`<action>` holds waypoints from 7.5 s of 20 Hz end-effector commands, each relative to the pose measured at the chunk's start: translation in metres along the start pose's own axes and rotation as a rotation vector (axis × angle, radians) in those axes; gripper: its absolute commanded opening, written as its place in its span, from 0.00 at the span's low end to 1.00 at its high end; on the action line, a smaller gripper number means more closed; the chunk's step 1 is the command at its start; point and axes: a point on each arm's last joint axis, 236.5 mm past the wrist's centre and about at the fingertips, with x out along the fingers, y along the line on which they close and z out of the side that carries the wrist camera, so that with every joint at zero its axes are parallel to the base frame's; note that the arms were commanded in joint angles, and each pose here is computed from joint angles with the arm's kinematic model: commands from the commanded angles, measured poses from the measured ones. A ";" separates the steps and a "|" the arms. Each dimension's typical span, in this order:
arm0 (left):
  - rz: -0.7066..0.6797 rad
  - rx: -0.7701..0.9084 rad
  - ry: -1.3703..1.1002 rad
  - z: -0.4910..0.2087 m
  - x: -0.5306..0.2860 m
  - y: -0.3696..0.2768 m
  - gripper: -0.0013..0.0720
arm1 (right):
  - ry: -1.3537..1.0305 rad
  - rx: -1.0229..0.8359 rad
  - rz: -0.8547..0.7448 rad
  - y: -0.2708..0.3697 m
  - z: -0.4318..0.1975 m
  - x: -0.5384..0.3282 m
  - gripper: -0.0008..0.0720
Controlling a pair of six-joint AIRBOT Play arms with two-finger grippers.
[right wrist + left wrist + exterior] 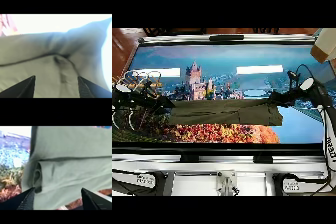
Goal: Fold the shirts.
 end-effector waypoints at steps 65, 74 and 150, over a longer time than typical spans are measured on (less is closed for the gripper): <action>-0.451 0.195 0.166 -0.176 0.261 -0.349 0.07 | 0.051 -0.036 0.304 0.128 -0.102 -0.196 0.09; -0.195 0.461 0.068 -0.114 0.173 -0.292 0.06 | -0.093 -0.056 0.379 0.169 -0.066 -0.189 0.09; 0.051 0.245 -0.616 -0.030 -0.200 -0.154 0.07 | 0.167 0.661 -0.324 -0.200 -0.109 -0.181 0.09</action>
